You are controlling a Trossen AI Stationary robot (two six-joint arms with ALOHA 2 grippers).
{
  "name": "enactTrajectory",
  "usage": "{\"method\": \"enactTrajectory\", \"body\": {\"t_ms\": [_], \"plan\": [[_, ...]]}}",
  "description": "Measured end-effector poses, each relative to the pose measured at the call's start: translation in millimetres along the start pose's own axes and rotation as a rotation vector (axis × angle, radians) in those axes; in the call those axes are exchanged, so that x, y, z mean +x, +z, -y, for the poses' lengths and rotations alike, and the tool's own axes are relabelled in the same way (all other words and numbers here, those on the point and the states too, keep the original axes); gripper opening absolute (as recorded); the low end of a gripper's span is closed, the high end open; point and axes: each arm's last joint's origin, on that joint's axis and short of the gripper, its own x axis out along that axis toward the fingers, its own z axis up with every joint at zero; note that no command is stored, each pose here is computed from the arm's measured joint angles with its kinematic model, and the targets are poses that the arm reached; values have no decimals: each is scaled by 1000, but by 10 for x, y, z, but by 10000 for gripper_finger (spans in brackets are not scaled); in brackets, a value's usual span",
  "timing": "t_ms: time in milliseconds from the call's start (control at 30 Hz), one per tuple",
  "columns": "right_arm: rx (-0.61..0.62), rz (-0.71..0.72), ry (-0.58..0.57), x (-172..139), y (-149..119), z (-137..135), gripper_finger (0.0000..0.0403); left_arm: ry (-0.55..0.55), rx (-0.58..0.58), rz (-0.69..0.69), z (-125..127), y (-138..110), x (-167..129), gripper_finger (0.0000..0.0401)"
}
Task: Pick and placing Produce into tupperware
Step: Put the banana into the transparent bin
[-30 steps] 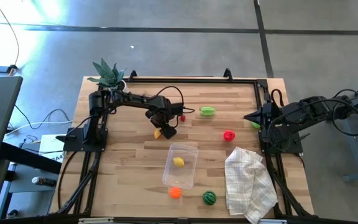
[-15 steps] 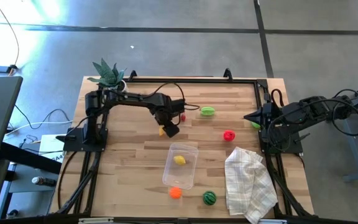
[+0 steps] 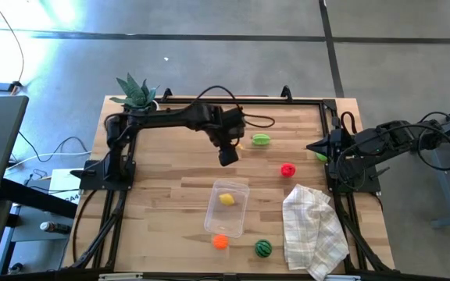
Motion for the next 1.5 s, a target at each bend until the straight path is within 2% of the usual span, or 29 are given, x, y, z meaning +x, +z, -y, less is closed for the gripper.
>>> {"method": "enactTrajectory", "body": {"t_ms": [167, 300, 500, 667, 900, 1067, 1500], "plan": [[0, 0, 0, 0, 0, 0, 0, -50, 181, 136, 413, 158, -375, 145], [0, 0, 0, 0, 0, 0, 0, -73, 339, 207, 820, 147, -564, 146], [0, 0, 0, 0, 0, 0, 0, -23, 457, 198, 1330, -34, -529, 146], [0, 0, 0, 0, 0, 0, 0, 4, 518, 93, 1619, -165, -208, 144], [0, 0, 0, 0, 0, 0, 0, -19, 556, -127, 1802, -340, 330, 146], [0, 0, 0, -1, 0, 1, 0, -86, 562, -173, 1848, -347, 592, 145], [0, 0, 0, 0, 0, 0, 0, -109, 566, -350, 1830, -473, 1181, 147]]}}
